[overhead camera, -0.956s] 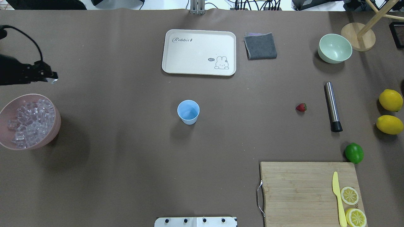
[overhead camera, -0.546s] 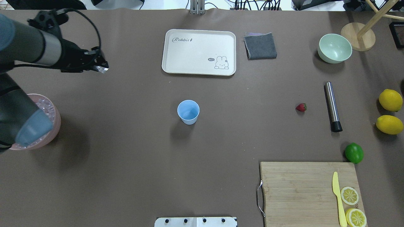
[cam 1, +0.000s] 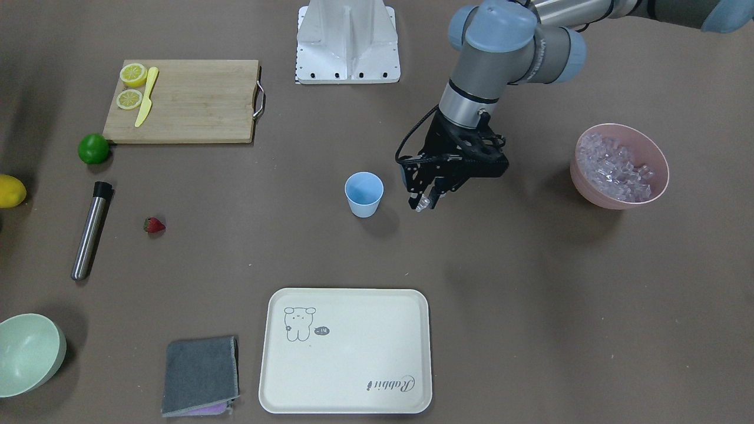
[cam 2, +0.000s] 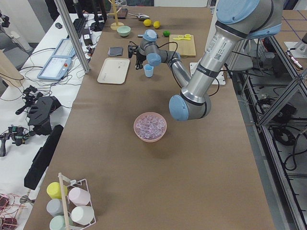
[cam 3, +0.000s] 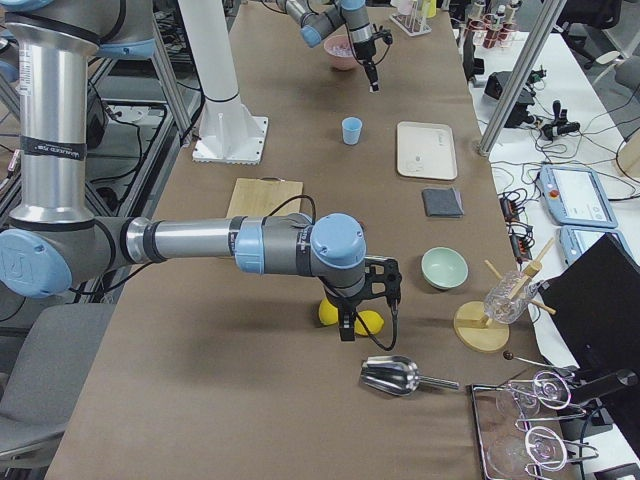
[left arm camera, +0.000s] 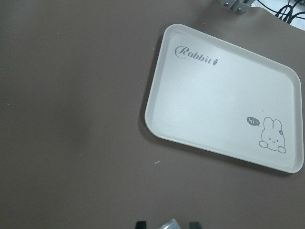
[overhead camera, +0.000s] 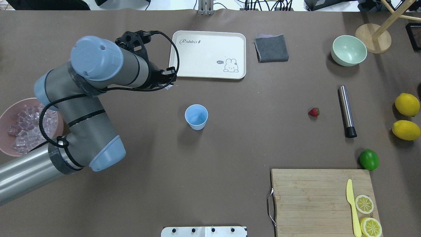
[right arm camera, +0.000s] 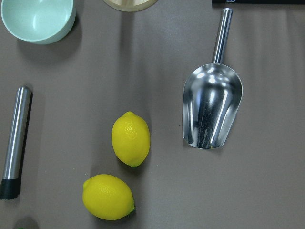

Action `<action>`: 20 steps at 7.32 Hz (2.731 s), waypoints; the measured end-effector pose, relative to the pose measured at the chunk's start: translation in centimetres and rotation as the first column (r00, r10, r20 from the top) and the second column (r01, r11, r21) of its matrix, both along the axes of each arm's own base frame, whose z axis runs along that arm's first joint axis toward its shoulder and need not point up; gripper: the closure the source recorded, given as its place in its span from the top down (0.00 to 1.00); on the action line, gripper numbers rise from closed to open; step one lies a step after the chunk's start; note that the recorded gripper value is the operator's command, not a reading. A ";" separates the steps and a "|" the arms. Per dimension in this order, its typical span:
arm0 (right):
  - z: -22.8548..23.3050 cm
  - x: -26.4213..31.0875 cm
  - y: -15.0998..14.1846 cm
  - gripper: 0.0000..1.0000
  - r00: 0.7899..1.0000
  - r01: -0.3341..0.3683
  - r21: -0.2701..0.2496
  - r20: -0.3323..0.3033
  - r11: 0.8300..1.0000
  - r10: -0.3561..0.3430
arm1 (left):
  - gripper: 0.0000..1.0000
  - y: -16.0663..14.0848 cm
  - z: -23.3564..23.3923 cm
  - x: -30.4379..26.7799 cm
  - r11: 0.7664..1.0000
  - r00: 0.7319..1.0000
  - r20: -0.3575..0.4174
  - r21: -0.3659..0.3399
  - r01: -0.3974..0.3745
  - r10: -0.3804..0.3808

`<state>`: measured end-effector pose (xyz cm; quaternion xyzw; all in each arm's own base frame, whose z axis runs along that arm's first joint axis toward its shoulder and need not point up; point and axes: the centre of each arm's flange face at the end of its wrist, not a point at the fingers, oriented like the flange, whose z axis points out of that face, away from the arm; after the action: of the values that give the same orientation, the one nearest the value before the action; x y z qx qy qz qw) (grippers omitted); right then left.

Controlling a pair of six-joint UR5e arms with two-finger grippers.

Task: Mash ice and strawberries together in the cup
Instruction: 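Carry the ice cube with the left gripper over the blue cup, then open the left gripper to drop the ice cube into the blue cup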

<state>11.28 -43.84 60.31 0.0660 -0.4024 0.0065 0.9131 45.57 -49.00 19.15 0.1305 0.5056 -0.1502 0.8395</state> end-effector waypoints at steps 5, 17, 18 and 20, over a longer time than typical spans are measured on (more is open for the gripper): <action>-0.4 0.0 -0.4 1.00 1.000 0.000 0.008 0.002 1.000 0.000 | 0.00 3.6 -1.6 4.5 0.998 0.998 -0.026 0.027 -0.055 0.056; -0.2 0.0 -0.4 1.00 1.000 0.000 0.001 0.003 1.000 0.000 | 0.97 7.5 -2.2 9.7 0.997 1.000 0.009 0.073 -0.023 0.022; -0.2 0.0 -0.4 1.00 1.000 0.000 0.001 0.004 1.000 0.000 | 0.97 7.3 -2.7 9.4 0.997 1.000 0.001 0.077 -0.019 0.019; -0.5 0.0 -0.6 1.00 1.000 0.000 0.007 0.005 1.000 0.000 | 0.97 5.3 -4.0 5.7 0.998 1.000 -0.004 0.061 -0.007 0.007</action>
<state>11.27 -44.43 59.86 0.0692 -0.4047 0.0053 0.9118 51.29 -43.68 15.11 0.1537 0.5122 -0.1322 0.8346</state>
